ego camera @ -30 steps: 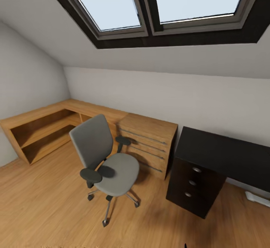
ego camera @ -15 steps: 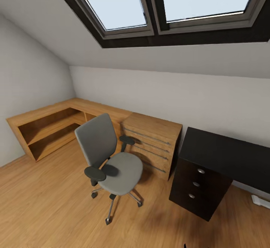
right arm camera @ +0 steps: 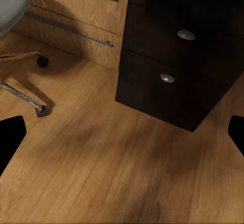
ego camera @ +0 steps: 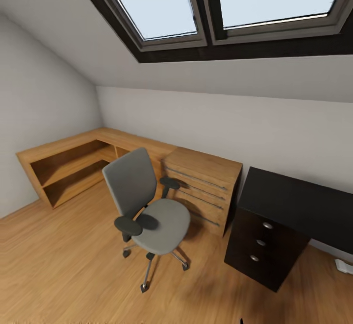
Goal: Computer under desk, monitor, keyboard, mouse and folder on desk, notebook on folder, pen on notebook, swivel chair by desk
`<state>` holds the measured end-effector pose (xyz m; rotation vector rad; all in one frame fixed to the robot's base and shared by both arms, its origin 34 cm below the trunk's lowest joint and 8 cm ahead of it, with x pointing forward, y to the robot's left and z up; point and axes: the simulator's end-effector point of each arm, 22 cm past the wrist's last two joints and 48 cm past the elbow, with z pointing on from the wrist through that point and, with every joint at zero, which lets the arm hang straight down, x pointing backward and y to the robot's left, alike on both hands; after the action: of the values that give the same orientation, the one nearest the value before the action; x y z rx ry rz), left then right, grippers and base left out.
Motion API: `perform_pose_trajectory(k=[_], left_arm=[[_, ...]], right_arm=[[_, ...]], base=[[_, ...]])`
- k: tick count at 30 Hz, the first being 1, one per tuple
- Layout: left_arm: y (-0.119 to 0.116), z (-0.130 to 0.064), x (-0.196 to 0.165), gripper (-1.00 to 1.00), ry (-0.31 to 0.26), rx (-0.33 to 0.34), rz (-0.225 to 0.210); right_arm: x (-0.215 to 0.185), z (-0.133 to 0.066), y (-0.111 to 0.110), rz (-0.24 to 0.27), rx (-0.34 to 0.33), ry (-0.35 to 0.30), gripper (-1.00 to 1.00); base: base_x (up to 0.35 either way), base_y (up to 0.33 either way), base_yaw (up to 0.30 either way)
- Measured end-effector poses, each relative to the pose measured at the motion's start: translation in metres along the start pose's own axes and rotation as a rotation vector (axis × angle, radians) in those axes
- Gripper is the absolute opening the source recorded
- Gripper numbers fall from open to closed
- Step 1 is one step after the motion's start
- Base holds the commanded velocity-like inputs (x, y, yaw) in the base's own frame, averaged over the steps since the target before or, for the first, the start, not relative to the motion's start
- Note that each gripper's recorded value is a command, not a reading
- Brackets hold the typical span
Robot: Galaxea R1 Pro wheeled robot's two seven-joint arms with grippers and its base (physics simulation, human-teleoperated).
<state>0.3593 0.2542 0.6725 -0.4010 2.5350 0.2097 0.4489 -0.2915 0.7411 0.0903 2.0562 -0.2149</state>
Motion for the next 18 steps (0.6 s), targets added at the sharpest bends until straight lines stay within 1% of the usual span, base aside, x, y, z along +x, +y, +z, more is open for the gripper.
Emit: perform_pose_trajectory(k=[12,15,18], left_arm=[[0.0007,0.0001,0.0005,1.00,0.003,-0.002,-0.004],[0.0007,0.0001,0.0005,1.00,0.003,-0.002,-0.005],[0.0007,0.0002,0.0005,1.00,0.003,-0.002,-0.004]], right_arm=[[-0.0026,0.0000,-0.0002,0.001,0.001,-0.012,1.00],[-0.0041,0.0000,0.0000,0.002,0.001,-0.018,1.00],[-0.0053,0.0000,-0.0001,0.004,0.001,-0.024,1.00]], base=[[0.000,-0.005,0.276],[-0.006,-0.112,0.278],[-0.036,-0.214,0.278]])
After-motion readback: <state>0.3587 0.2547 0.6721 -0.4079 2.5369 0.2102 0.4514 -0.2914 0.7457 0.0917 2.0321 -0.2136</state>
